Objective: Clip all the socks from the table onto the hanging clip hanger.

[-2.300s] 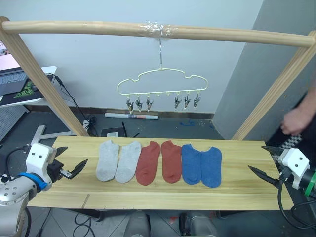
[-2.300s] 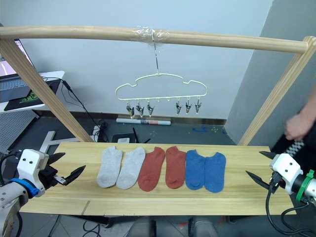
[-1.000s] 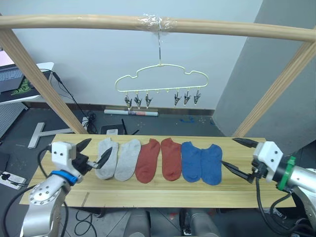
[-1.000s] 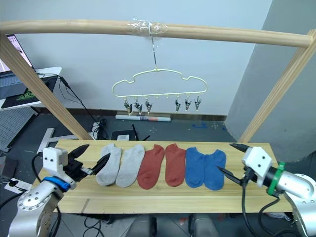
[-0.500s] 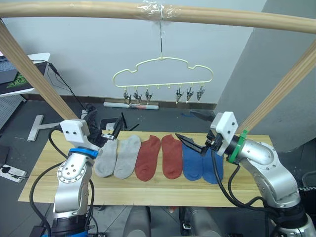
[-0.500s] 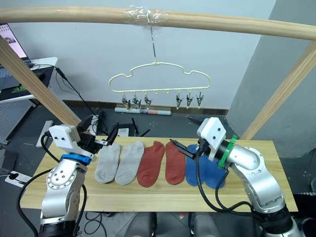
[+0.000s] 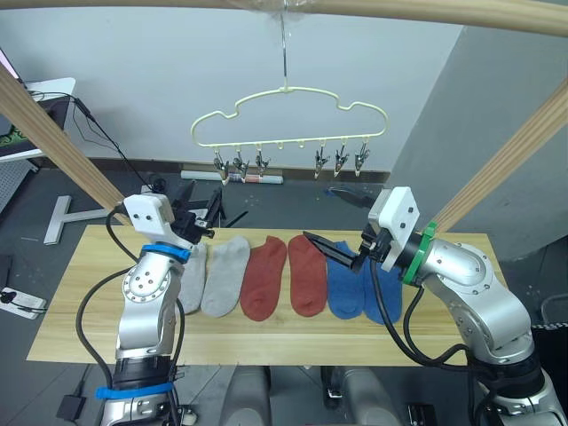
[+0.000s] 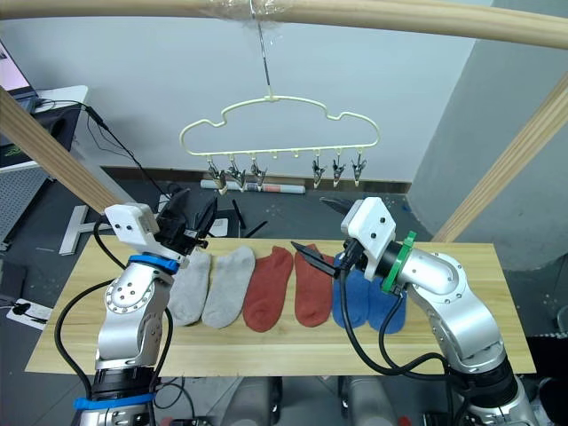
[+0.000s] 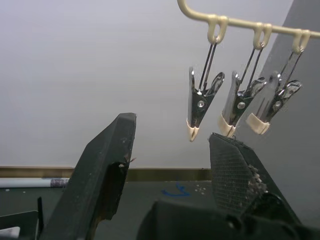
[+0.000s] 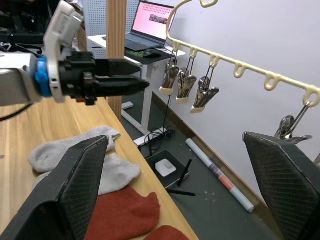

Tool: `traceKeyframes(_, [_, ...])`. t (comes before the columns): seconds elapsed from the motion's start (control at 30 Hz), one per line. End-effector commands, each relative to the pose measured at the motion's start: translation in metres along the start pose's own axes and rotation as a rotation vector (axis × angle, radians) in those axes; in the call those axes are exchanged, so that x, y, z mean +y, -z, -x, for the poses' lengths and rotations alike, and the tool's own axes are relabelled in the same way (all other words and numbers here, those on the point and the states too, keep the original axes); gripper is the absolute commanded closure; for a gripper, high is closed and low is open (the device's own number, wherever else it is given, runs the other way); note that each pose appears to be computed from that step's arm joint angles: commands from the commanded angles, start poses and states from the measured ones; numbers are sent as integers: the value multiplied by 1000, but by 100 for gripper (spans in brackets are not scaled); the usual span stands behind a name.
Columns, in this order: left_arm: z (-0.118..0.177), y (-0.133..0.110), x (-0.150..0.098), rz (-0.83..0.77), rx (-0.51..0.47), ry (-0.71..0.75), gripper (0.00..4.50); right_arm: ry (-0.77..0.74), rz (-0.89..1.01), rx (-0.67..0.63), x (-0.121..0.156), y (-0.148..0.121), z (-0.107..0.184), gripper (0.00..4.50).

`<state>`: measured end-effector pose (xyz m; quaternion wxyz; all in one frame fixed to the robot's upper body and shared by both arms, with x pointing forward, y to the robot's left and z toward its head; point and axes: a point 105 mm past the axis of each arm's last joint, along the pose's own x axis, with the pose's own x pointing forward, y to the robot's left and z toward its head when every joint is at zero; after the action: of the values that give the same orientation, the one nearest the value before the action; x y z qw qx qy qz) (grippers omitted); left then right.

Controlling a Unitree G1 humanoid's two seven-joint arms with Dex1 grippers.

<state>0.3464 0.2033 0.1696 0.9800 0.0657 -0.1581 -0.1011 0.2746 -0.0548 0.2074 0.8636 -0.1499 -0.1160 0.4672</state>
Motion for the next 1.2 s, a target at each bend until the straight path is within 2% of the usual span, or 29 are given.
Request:
traceKeyframes(0.03, [-9, -13, 0, -2, -62, -10, 183, -9, 31, -62, 4, -22, 1, 0])
traceKeyframes(0.3, [-27, -29, 6, 3, -129, -40, 183, -46, 49, -78, 8, -33, 0, 0])
traceKeyframes(0.57, [-32, -43, 6, 18, -176, -42, 183, -64, 64, -106, 7, -43, -3, 0])
traceKeyframes(0.93, [-33, -55, -1, 42, -213, -33, 183, -70, 65, -106, 8, -43, -3, 0])
traceKeyframes(1.2, [-33, -53, -6, 49, -202, -43, 183, -71, 65, -110, 6, -45, -2, 0])
